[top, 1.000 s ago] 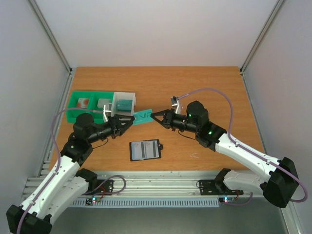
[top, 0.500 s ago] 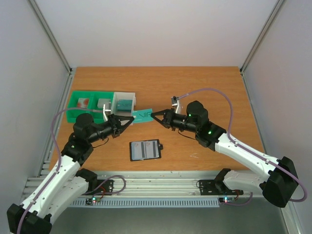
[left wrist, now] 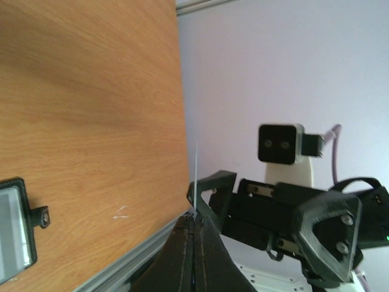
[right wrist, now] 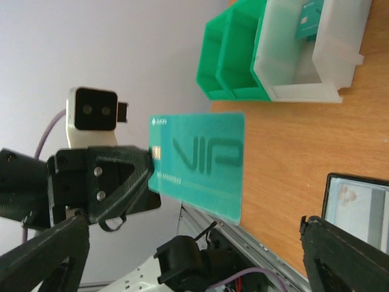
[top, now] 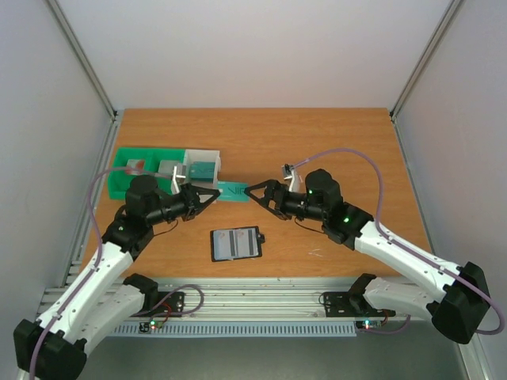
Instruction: Take the credit cards out of the card holder
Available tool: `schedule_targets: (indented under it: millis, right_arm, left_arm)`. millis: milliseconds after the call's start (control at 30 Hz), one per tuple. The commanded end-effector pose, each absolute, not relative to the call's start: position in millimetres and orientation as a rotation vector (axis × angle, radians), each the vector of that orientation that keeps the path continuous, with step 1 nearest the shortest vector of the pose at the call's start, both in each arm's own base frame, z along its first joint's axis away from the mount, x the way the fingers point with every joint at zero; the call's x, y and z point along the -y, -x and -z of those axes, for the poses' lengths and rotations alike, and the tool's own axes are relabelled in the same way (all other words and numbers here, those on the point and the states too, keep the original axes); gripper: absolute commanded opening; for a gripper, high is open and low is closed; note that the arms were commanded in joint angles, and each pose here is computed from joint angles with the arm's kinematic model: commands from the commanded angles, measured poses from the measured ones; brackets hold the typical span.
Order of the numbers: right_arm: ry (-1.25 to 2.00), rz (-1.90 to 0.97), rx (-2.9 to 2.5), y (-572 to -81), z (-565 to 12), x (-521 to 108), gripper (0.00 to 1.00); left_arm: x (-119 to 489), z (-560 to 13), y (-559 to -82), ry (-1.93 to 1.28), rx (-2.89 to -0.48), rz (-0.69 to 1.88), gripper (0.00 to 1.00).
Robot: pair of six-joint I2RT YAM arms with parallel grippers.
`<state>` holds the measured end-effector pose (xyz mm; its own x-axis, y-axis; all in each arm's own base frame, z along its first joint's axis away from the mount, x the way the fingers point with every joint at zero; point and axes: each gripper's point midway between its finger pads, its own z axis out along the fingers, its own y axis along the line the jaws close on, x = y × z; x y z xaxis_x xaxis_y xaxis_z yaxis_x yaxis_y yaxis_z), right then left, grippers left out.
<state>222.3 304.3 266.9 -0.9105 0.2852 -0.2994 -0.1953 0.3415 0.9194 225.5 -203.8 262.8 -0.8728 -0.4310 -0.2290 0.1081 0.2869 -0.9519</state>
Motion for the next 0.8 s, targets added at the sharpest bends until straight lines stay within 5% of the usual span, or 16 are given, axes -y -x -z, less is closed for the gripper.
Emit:
schedule_targets:
  millis: [0,767]
  right_arm:
    - [-0.029,-1.494,-2.222,-214,-263,-290,0.98]
    - [0.129,-1.318,-2.273,-202,-265,-270,0.99]
  left_arm:
    - [200,-272,-234,0.151,-2.139,1.522,0.01]
    - [99,-205,-357,0.261,-2.422,1.105,0.00]
